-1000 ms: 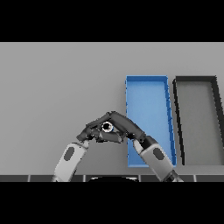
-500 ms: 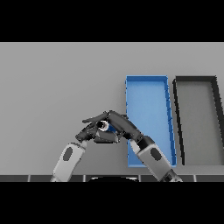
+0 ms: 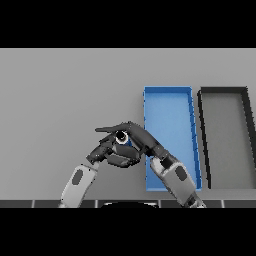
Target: Pick up the blue pipe and place it into the blue bin.
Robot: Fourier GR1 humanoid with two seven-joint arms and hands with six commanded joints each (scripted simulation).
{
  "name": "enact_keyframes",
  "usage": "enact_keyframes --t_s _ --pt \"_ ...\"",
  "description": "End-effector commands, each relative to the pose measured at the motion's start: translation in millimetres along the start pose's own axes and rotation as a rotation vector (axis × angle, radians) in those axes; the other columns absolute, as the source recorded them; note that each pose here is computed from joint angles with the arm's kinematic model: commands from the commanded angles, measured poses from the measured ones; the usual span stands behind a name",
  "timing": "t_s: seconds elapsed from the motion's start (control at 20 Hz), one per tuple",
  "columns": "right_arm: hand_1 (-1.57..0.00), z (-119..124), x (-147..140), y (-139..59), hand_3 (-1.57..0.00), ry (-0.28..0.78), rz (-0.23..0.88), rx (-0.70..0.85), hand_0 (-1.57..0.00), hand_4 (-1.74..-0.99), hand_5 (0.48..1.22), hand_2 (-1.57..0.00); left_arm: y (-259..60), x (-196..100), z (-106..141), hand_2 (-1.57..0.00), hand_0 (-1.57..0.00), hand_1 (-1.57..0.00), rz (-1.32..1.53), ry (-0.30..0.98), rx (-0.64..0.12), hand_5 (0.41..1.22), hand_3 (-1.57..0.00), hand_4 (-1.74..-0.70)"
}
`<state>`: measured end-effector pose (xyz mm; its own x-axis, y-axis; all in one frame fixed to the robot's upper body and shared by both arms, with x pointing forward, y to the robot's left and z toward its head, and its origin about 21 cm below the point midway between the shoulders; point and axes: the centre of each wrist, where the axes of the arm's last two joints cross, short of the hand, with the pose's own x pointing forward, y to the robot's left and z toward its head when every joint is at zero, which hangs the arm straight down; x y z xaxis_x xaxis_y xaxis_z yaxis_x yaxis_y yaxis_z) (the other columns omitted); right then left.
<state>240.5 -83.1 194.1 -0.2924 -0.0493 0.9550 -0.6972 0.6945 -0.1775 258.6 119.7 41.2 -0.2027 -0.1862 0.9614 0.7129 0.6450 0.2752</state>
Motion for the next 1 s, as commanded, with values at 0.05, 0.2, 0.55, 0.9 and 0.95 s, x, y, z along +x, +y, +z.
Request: enact_keyframes --t_s 0.05,0.2,0.55,0.9,0.95 --pt "-1.57 -4.5 17.0 -6.6 -1.57 -0.019 -0.032 0.002 -1.57 -1.741 1.221 -1.57 2.3 3.3 -2.1 -0.01 -0.01 -0.01 -0.005 0.005 -0.006 0.464 -0.01 -0.91" --pt "-1.57 -8.5 50.3 -25.8 -1.57 -0.081 -0.055 0.016 -1.57 -1.741 1.221 -1.57 5.8 3.0 -2.1 -0.01 -0.01 -0.01 -0.009 0.016 -0.009 0.445 0.0 -0.91" --pt "-1.57 -10.7 116.9 -97.7 -1.57 -0.179 0.05 -0.264 -1.57 -1.741 1.221 -1.57 3.1 4.5 0.0 0.0 0.0 0.0 -0.01 0.039 -0.004 0.428 0.0 -0.89" --pt "-1.57 31.6 88.3 -162.1 -1.57 -0.005 0.062 -0.529 -1.57 -1.741 1.221 -1.57 6.7 5.5 0.9 0.0 0.0 0.0 -0.027 0.02 0.002 0.413 0.0 -0.87" --pt "-1.57 41.8 78.3 -163.8 -1.57 0.019 0.038 -0.561 -1.57 -1.741 1.221 -1.57 8.9 3.5 2.7 0.0 0.0 0.0 -0.036 0.023 0.003 0.415 0.0 -0.87"
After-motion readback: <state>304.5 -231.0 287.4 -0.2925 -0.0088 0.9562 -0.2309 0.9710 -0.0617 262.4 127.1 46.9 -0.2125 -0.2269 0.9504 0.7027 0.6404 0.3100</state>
